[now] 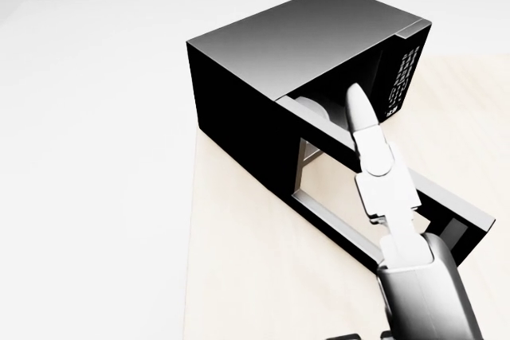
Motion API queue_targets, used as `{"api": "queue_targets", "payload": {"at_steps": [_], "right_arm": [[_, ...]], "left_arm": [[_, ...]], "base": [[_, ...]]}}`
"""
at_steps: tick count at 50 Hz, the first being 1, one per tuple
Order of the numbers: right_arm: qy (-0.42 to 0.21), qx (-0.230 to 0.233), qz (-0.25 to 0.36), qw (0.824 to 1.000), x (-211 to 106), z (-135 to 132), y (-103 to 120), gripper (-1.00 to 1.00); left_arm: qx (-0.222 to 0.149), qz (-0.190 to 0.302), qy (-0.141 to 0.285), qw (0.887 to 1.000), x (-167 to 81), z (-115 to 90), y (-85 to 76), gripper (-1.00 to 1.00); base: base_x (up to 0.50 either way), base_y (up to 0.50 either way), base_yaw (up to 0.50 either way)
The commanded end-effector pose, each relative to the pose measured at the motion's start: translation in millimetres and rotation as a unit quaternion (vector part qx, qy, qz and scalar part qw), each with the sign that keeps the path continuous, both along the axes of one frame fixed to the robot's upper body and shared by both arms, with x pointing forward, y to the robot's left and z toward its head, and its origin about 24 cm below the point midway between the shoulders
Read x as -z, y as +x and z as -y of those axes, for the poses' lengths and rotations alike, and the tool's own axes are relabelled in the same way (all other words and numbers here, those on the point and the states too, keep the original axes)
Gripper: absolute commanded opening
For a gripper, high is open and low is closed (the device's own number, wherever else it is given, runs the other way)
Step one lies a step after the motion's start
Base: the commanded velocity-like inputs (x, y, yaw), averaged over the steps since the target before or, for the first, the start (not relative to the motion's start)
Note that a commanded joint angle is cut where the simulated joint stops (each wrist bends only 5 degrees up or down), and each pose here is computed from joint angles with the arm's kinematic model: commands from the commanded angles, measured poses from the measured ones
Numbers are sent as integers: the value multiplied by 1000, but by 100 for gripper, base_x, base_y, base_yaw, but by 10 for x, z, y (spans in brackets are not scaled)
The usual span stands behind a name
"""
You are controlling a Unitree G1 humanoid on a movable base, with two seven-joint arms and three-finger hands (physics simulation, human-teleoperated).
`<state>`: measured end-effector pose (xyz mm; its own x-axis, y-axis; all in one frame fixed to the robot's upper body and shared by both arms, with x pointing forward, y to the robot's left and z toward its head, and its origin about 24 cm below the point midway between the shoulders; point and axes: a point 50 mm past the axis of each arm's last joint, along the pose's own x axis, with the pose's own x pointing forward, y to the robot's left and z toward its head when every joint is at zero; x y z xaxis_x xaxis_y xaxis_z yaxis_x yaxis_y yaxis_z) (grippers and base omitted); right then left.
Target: Close the microwave.
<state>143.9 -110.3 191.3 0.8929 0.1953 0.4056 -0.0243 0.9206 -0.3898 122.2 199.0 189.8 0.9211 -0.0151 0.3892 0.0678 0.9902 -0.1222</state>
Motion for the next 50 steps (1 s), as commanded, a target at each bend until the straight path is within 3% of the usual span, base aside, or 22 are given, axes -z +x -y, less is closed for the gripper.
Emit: {"api": "queue_targets", "payload": {"at_steps": [1,11,24,50], "right_arm": [[23,-1,10,1000,-20,-31,-13,100],[85,19,56,995,-103,10,-3,100],[121,-12,112,986,-127,31,-36,100],[136,5,-62,989,604,-35,301,100]], "left_arm": [[-1,1,1,1000,8,10,4,100],[0,2,1,1000,10,15,-4,100],[1,1,2,1000,20,26,1,100],[1,-2,5,1000,37,46,18,100]], "base": [[0,0,0],[0,0,0],[0,0,0],[0,0,0]]}}
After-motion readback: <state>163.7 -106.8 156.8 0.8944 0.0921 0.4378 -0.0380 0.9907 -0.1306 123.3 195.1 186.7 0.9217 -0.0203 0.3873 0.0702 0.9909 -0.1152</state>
